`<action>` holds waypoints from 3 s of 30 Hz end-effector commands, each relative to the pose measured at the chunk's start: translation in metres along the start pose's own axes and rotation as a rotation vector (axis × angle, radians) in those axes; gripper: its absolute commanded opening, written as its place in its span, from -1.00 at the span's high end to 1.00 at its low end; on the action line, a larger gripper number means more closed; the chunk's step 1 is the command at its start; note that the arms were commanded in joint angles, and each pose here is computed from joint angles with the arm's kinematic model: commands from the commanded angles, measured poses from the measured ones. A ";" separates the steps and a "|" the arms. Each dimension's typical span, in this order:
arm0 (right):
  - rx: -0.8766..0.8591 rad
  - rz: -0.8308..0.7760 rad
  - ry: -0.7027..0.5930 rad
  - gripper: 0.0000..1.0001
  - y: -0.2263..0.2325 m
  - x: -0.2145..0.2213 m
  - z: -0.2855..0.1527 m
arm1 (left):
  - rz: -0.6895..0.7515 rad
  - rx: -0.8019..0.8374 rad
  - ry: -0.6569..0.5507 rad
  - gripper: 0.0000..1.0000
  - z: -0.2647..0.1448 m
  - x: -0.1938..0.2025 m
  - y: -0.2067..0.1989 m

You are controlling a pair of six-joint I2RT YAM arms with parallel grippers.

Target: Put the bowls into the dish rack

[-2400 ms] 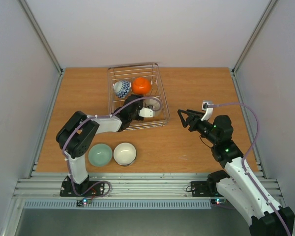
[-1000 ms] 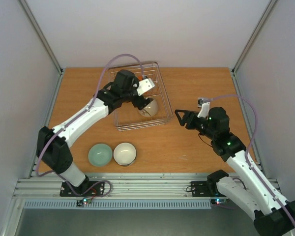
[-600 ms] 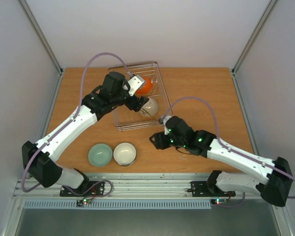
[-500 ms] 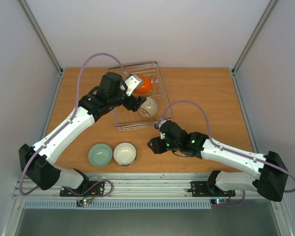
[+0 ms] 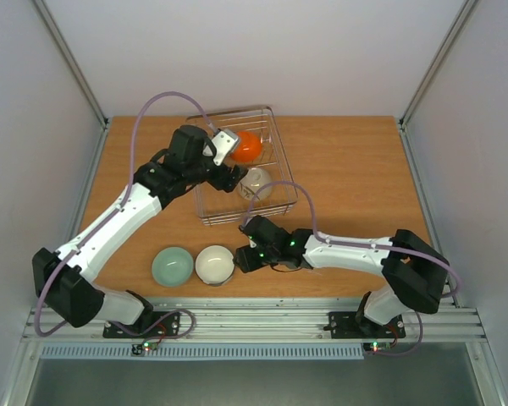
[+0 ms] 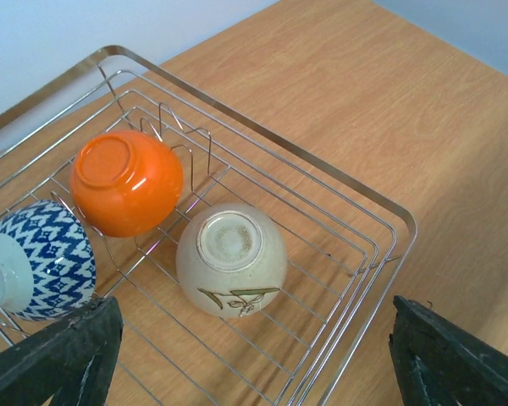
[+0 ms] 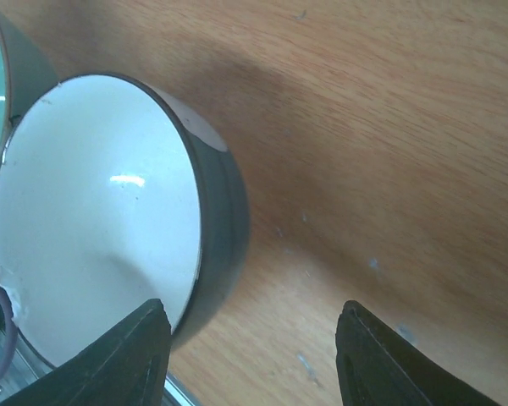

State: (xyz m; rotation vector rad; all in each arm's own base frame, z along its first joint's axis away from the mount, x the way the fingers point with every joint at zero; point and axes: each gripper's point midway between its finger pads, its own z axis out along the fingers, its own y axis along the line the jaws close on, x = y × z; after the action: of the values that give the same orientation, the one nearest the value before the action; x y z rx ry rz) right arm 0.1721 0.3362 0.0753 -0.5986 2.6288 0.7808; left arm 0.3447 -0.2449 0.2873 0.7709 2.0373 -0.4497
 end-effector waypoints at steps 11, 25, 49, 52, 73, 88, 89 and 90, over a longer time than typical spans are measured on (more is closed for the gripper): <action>-0.023 -0.009 -0.003 -0.01 0.020 -0.014 0.025 | -0.020 0.009 0.032 -0.72 0.017 0.014 0.002; 0.065 -0.013 0.020 0.97 0.005 -0.005 0.040 | -0.015 0.006 0.028 -0.73 0.015 0.014 0.002; 0.205 -0.015 -0.432 0.98 -0.055 -0.098 -0.123 | -0.036 0.322 0.093 -0.99 -0.011 0.012 -0.049; 0.188 0.010 -0.480 0.98 -0.063 -0.109 -0.135 | -0.045 0.366 0.098 -0.99 -0.017 0.011 -0.056; -0.056 0.148 -0.729 0.98 -0.085 -0.165 -0.155 | -0.091 0.500 0.187 -0.98 -0.006 0.027 -0.072; -0.275 0.098 -0.826 0.97 -0.061 -0.175 -0.157 | -0.105 0.491 0.216 -0.95 0.007 0.035 -0.069; -0.283 0.093 -0.832 0.98 -0.060 -0.174 -0.158 | -0.108 0.491 0.219 -0.95 0.008 0.036 -0.069; -0.290 0.087 -0.840 0.98 -0.059 -0.174 -0.159 | -0.109 0.491 0.222 -0.94 0.009 0.037 -0.069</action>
State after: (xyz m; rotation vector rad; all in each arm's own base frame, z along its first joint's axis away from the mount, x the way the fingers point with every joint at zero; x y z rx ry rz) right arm 0.3177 0.2435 0.2036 -0.1162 1.9874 1.0303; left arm 0.2833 -0.2851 0.2502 1.0390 2.2225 -0.9789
